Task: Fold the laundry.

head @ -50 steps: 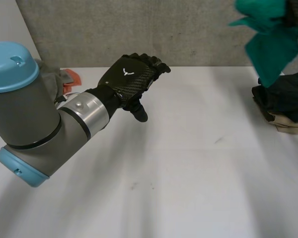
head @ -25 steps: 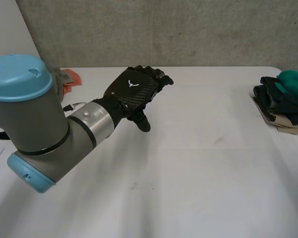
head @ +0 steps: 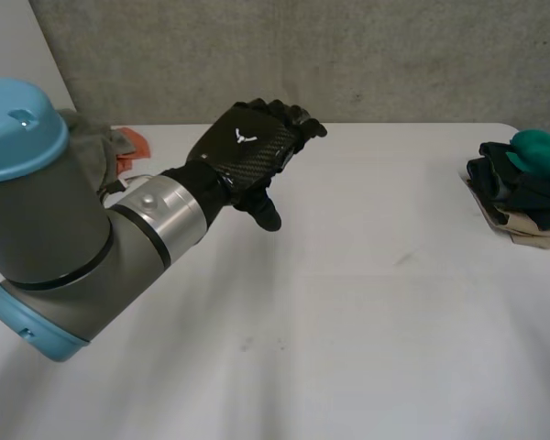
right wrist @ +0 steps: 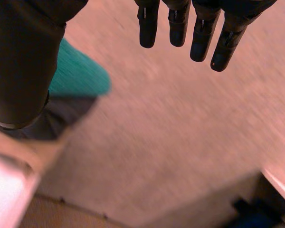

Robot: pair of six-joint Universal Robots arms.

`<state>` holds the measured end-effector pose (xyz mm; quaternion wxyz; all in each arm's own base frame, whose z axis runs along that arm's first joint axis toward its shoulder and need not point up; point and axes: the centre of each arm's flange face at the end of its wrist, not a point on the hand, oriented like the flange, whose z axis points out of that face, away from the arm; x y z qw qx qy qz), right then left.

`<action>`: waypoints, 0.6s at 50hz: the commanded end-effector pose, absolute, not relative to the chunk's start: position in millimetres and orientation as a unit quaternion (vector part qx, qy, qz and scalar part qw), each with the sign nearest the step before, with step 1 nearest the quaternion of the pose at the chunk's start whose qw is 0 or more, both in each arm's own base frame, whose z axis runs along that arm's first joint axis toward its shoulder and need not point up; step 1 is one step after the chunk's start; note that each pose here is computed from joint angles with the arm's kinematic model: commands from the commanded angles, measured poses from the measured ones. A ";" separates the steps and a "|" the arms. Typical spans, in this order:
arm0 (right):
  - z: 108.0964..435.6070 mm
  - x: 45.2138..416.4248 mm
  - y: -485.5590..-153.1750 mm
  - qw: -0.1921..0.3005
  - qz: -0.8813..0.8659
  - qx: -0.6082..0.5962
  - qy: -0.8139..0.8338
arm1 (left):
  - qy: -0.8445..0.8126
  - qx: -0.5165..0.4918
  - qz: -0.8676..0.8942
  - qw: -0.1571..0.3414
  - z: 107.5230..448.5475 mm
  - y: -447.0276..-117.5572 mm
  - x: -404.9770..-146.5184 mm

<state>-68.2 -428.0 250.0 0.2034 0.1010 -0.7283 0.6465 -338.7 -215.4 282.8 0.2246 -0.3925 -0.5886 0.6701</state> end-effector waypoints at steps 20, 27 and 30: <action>334.4 237.2 -307.9 -0.171 0.828 0.320 -0.428 | -0.534 -0.188 0.824 -0.028 350.9 -389.7 -174.6; 243.7 258.4 -269.1 -0.211 0.709 0.369 -0.563 | -0.619 -0.248 0.742 -0.065 244.6 -455.9 -121.4; 210.1 265.2 -256.7 -0.195 0.659 0.403 -0.604 | -0.634 -0.276 0.714 -0.110 203.5 -478.7 -98.3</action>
